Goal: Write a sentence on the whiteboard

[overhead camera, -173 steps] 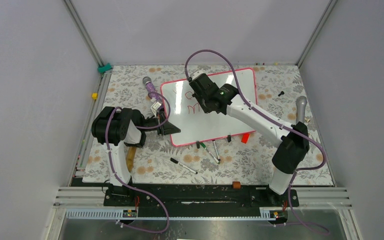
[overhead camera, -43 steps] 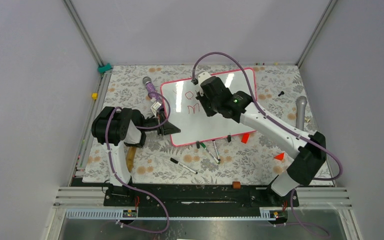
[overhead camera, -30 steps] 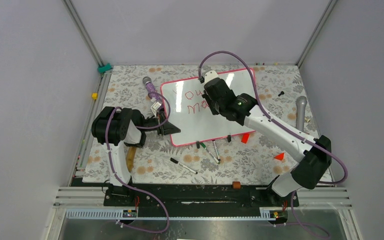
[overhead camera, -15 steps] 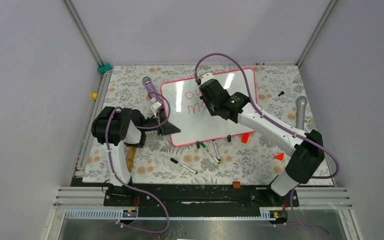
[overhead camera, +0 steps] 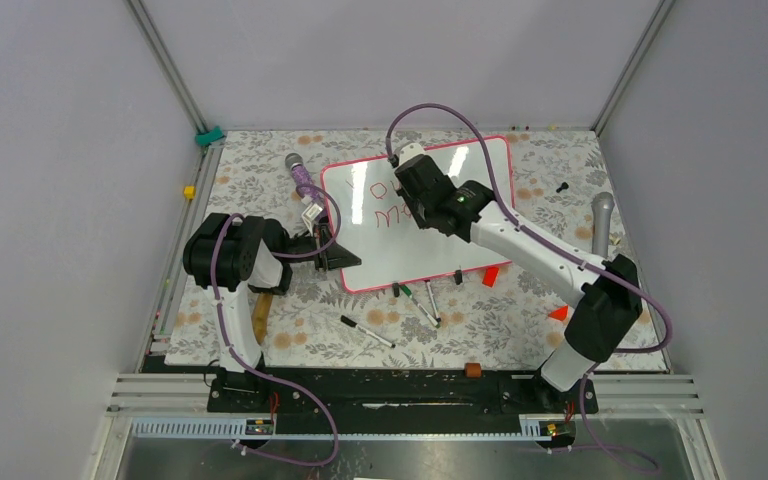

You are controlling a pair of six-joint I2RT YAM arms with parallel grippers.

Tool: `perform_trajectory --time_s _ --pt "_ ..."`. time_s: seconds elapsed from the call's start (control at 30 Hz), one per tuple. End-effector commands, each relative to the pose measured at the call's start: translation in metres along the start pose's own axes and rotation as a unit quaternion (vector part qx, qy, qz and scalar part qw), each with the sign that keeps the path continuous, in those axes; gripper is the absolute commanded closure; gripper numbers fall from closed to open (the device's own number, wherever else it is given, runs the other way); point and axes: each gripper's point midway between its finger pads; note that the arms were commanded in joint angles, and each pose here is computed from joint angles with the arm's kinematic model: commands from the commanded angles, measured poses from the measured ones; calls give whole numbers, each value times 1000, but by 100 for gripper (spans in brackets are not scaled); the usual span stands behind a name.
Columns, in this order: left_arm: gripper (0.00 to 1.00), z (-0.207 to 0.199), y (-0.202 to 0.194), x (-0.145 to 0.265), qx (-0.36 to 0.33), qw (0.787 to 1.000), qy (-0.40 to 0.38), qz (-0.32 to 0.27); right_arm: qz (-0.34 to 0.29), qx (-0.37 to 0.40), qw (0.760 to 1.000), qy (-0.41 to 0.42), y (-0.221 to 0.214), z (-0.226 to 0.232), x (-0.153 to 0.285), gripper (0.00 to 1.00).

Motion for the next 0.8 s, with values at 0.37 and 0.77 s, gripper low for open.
perform_trajectory --time_s 0.37,0.77 --pt "100 -3 -17 -3 -9 1000 -22 18 -1 -12 999 -46 10 -19 -2 100" --pt "100 -3 -17 -3 -9 1000 -22 18 -12 -26 999 -29 16 -20 9 100"
Point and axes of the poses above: each gripper's point midway between its finger pads, its own x axis back along the fingers, its own z axis along the line the jaws close on, y = z × x, and after that the axes turned 13 degrees about -x, right-handed
